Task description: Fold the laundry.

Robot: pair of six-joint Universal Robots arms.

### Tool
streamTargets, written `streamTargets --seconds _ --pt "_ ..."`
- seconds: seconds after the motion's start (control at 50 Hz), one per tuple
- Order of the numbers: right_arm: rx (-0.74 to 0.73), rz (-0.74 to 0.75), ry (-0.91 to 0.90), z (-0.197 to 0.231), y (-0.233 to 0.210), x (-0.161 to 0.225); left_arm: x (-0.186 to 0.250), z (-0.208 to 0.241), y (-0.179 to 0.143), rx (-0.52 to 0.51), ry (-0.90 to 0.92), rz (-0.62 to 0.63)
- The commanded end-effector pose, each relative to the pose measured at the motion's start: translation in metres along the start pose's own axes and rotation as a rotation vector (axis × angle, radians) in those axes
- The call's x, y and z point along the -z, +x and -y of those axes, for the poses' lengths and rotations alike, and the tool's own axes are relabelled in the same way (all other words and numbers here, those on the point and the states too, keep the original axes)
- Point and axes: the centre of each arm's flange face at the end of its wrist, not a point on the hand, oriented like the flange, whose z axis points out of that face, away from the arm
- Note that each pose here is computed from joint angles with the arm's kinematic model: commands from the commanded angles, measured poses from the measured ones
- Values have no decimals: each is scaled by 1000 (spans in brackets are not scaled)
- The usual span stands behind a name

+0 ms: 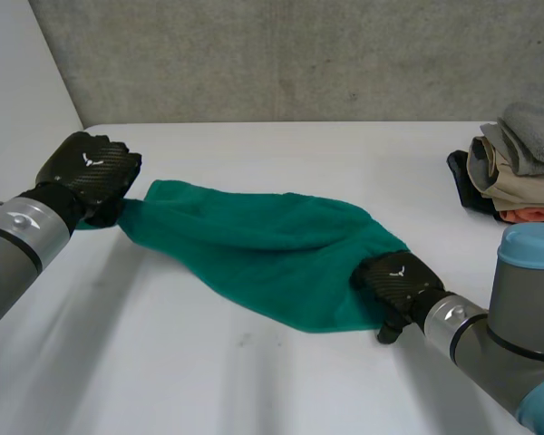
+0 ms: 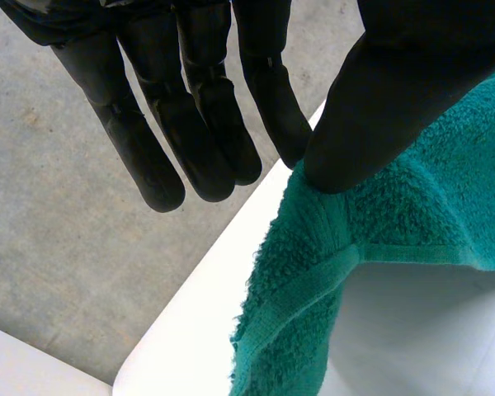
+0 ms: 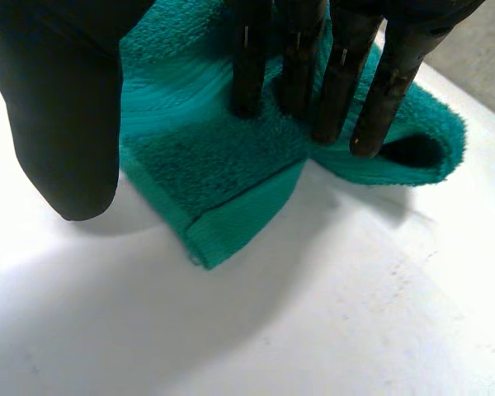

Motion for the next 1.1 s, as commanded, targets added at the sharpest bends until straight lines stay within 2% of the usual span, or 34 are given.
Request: streamTargets --seconds 0.02,0.42,0.78,0.94,0.98,1.1 --pt "-5 25 5 -1 -1 -2 0 0 1 2 -2 -3" --pt "30 14 48 -1 3 -25 0 0 0 1 1 -2" --pt "41 -33 97 17 19 -41 0 -1 -2 1 -2 5" --pt "38 -51 61 25 33 -30 4 4 -3 -1 9 10" --pt "56 -81 35 27 43 -25 5 5 -2 0 5 8" --pt "108 -340 -54 30 93 2 15 11 1 12 -4 -11"
